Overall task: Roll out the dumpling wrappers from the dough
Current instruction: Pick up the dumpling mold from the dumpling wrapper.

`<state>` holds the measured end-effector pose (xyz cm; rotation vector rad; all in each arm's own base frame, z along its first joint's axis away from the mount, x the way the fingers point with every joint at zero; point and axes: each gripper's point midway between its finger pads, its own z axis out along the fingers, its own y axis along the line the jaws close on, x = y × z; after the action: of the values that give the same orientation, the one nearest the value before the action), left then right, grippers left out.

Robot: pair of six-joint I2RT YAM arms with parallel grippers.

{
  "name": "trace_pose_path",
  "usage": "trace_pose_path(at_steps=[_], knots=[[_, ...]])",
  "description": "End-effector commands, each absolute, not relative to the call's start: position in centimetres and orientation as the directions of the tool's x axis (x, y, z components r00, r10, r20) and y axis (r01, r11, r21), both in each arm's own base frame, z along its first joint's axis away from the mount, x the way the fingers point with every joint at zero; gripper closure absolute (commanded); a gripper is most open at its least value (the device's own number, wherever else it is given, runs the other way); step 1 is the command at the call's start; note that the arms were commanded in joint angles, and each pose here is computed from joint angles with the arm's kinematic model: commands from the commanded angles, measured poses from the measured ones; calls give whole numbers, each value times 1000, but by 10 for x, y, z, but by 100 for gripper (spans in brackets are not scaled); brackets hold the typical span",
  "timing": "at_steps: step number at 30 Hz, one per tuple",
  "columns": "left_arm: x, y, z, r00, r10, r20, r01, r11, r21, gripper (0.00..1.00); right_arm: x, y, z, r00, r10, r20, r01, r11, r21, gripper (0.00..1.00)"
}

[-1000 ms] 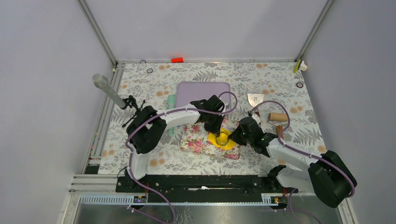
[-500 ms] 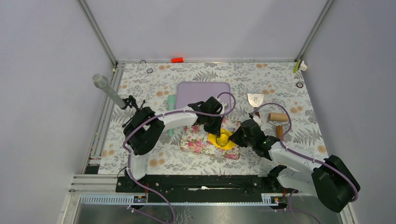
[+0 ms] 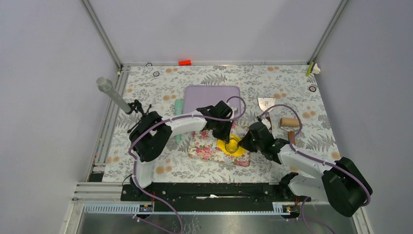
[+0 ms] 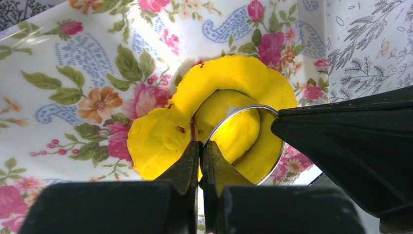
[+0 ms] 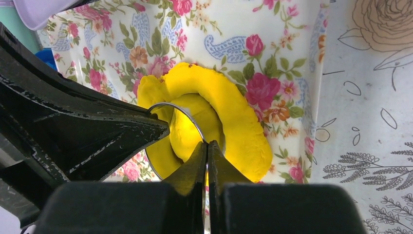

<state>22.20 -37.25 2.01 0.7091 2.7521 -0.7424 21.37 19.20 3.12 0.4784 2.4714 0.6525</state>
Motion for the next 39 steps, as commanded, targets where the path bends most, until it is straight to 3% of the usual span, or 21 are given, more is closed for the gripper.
trace_pose_path(at_steps=[1, 17, 39], knots=[[129, -305, -81, -867, 486, 108, 445, 854, -272, 100, 160, 197, -21, -920, 328, -215, 212, 876, 434, 100], [106, -322, -78, -828, 547, 123, 482, 807, -342, 100, 141, 165, -17, -894, 376, -242, 265, 882, 390, 100], [125, -310, -59, -834, 546, 74, 499, 805, -320, 100, 163, 180, -3, -884, 375, -280, 240, 877, 416, 100]])
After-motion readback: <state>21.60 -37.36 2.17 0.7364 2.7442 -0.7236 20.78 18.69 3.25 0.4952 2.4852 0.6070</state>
